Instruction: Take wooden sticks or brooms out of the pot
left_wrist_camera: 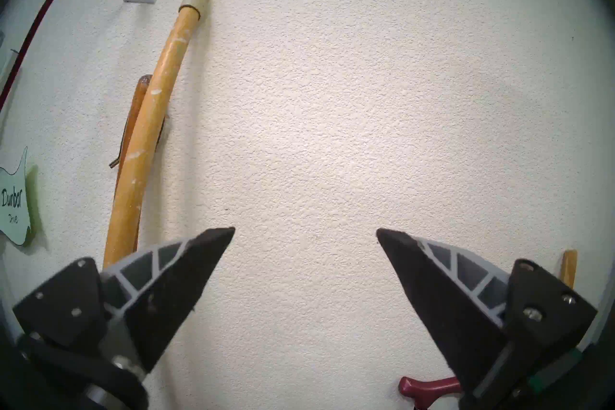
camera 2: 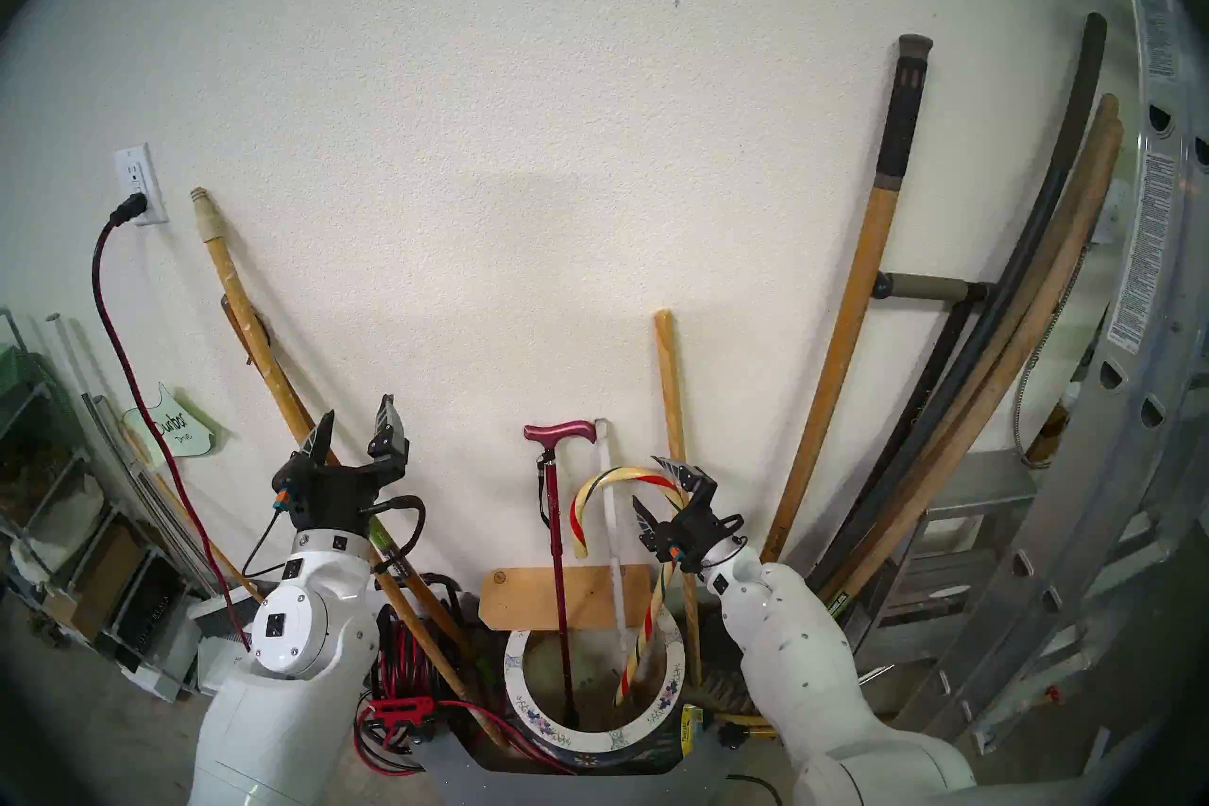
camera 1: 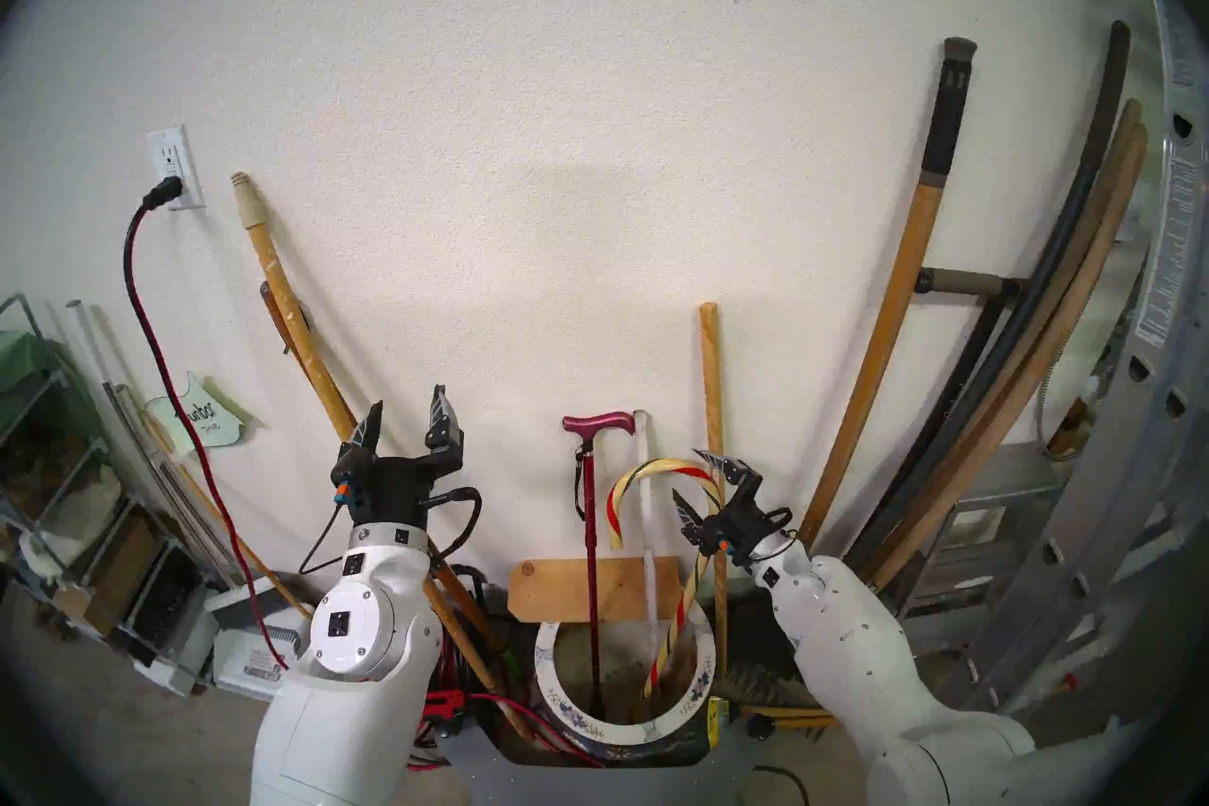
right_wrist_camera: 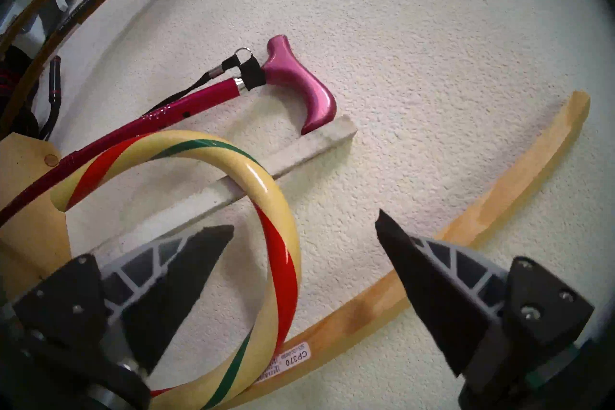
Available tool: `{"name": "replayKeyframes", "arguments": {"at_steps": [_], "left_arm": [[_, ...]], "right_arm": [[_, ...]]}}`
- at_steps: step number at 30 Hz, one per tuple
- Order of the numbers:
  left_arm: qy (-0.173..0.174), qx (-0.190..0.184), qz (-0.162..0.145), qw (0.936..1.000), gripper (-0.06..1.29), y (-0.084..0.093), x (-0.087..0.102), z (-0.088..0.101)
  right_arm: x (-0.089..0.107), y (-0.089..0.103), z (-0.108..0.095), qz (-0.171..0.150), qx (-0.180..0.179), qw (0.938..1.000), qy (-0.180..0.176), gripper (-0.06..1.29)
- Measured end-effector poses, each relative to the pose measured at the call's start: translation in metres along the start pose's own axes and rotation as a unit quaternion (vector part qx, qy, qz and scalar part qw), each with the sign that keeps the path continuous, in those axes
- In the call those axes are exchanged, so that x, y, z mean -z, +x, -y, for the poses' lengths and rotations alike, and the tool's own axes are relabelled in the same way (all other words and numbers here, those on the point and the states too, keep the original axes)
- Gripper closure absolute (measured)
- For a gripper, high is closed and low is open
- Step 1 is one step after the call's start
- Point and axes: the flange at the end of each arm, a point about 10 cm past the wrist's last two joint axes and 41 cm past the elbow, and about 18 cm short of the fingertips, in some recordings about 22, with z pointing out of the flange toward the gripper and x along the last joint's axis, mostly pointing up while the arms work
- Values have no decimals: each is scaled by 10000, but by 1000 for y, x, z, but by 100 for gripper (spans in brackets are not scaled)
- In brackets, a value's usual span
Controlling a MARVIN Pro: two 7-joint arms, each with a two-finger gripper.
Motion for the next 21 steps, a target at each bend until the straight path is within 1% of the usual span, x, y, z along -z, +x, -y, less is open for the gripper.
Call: {"name": "replayKeyframes", "arguments": {"at_steps": [4,9,21], "left_arm": [[0,0,0,10000,1,0,0,0],[-1,0,0,10000,1,0,0,0],[-1,1,0,10000,1,0,0,0]], "right_arm": [[-12,-2,-2,39,62,10000,12,0],[-23,-4,-3,86,146,9998,59,0],[-38,-9,-7,180,301,9994,74,0]]}}
